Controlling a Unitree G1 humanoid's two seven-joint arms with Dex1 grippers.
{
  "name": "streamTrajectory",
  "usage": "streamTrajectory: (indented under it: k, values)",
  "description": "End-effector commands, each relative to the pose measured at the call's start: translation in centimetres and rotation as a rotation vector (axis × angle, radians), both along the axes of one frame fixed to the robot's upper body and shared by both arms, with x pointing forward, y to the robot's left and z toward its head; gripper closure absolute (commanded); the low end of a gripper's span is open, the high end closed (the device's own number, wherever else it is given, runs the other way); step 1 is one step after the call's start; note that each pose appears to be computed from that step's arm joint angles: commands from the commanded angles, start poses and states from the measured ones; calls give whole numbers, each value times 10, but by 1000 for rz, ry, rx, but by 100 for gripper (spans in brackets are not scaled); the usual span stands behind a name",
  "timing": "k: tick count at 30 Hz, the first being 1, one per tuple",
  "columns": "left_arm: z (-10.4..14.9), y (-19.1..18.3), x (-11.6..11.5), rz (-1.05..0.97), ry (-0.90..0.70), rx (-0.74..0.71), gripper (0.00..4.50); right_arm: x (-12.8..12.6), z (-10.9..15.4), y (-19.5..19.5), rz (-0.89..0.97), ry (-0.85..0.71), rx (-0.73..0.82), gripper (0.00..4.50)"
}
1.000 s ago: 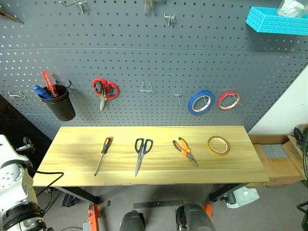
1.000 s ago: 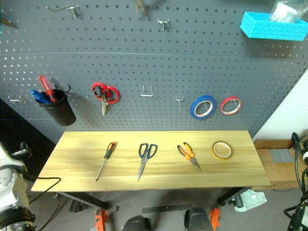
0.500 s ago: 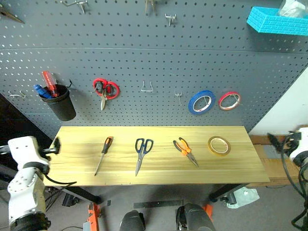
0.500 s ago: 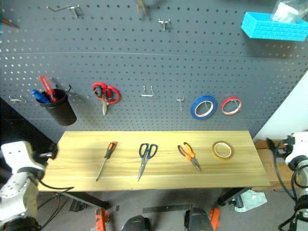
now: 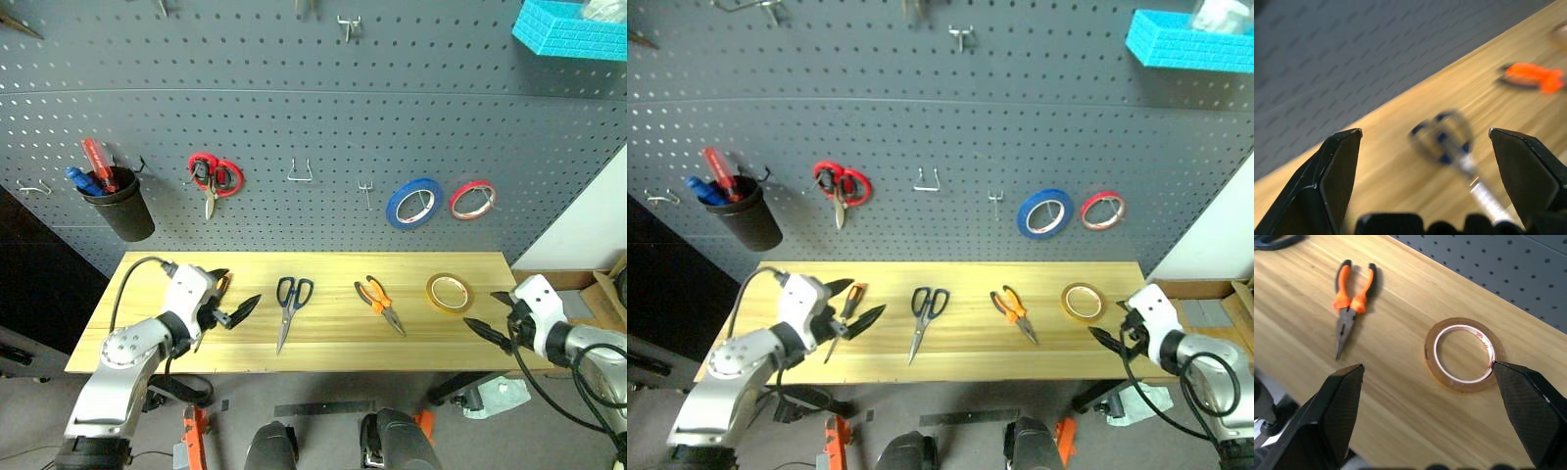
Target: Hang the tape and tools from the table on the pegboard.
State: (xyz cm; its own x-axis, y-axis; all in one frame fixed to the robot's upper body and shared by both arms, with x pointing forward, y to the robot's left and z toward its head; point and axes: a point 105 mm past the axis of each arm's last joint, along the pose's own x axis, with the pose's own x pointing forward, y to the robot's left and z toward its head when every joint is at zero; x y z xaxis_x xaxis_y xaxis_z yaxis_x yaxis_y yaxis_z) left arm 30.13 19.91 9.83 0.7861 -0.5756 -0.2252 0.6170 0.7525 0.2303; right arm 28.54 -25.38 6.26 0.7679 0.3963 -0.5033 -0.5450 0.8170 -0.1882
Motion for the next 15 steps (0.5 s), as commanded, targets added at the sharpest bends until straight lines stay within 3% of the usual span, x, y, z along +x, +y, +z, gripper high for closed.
streamTrajectory:
  k: [1,7,15]
  values:
    - [21,-32,4,-163,-25,-6,3,15,11,14,-29,-7,-12,0]
    - [18,-63,4,-395,13,84,3,41,-4,40,2,56,-28,0]
    - [33,-85,6,-542,39,23,3,67,-33,43,-73,144,-32,0]
